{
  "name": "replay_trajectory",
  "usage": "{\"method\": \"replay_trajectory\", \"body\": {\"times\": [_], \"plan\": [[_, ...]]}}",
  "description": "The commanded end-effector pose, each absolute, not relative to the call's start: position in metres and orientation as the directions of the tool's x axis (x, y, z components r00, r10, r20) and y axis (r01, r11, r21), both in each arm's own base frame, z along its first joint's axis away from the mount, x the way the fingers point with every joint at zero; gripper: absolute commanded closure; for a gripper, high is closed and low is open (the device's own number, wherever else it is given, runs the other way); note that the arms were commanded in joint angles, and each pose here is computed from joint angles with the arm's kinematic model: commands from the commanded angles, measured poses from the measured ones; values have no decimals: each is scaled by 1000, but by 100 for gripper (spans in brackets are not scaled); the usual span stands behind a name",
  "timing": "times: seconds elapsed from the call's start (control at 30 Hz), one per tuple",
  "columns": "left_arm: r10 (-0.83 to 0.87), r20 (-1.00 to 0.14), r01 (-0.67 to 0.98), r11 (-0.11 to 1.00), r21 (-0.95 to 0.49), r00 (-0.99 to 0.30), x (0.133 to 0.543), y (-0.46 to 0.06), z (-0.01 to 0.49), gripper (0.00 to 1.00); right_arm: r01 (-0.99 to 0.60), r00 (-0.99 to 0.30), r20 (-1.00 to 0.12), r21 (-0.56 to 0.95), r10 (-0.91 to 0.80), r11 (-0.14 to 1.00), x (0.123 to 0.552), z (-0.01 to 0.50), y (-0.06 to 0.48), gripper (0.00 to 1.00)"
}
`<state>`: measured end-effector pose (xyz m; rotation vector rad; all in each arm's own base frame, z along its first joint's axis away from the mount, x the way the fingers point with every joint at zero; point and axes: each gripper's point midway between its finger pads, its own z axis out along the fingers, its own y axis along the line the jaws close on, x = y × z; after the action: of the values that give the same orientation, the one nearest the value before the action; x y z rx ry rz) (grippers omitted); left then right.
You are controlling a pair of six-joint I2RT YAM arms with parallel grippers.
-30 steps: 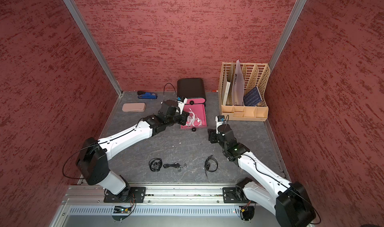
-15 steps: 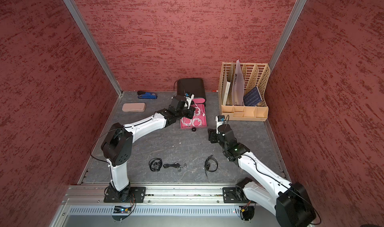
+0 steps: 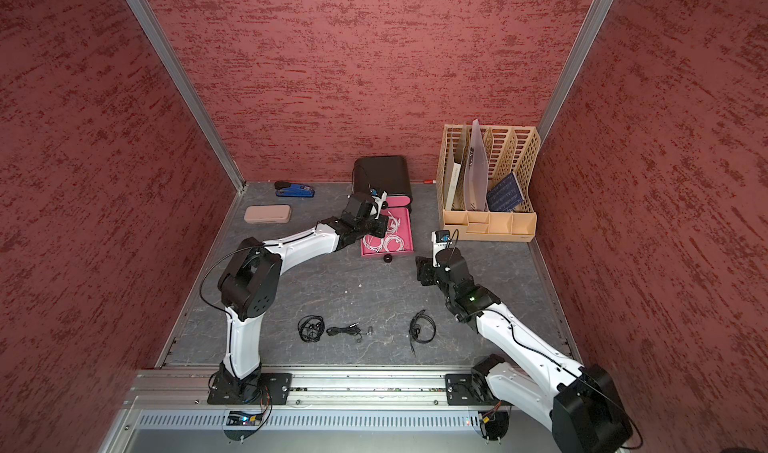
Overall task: Place the wired earphones into the drawer by color
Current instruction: Place the wired earphones in the drawer.
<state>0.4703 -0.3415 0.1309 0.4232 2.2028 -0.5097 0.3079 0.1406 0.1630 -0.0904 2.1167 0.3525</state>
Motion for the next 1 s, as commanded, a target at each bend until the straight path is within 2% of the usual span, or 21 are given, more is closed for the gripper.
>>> {"method": "replay_trajectory", "body": {"times": [0.0, 0.33, 0.43, 0.5, 0.57, 0.97], "plan": [[106, -784, 421, 882, -210, -612, 480, -335, 123, 100, -180, -518, -851, 213, 92, 960, 310, 167, 135, 34], [117, -766, 368, 915, -164, -632, 483, -323, 109, 99, -181, -519, -850, 214, 91, 960, 310, 167, 135, 34], [115, -765, 364, 917, -163, -633, 482, -322, 109, 86, -182, -520, -849, 215, 92, 960, 310, 166, 136, 34], [109, -767, 363, 916, -169, -633, 481, -321, 112, 72, -182, -521, -849, 213, 90, 960, 311, 166, 136, 34], [102, -772, 367, 913, -178, -628, 479, -322, 116, 63, -182, -521, -849, 213, 89, 960, 311, 166, 136, 34], [30, -806, 372, 897, -239, -591, 447, -305, 165, 48, -187, -526, -846, 213, 86, 959, 311, 163, 137, 34]]}}
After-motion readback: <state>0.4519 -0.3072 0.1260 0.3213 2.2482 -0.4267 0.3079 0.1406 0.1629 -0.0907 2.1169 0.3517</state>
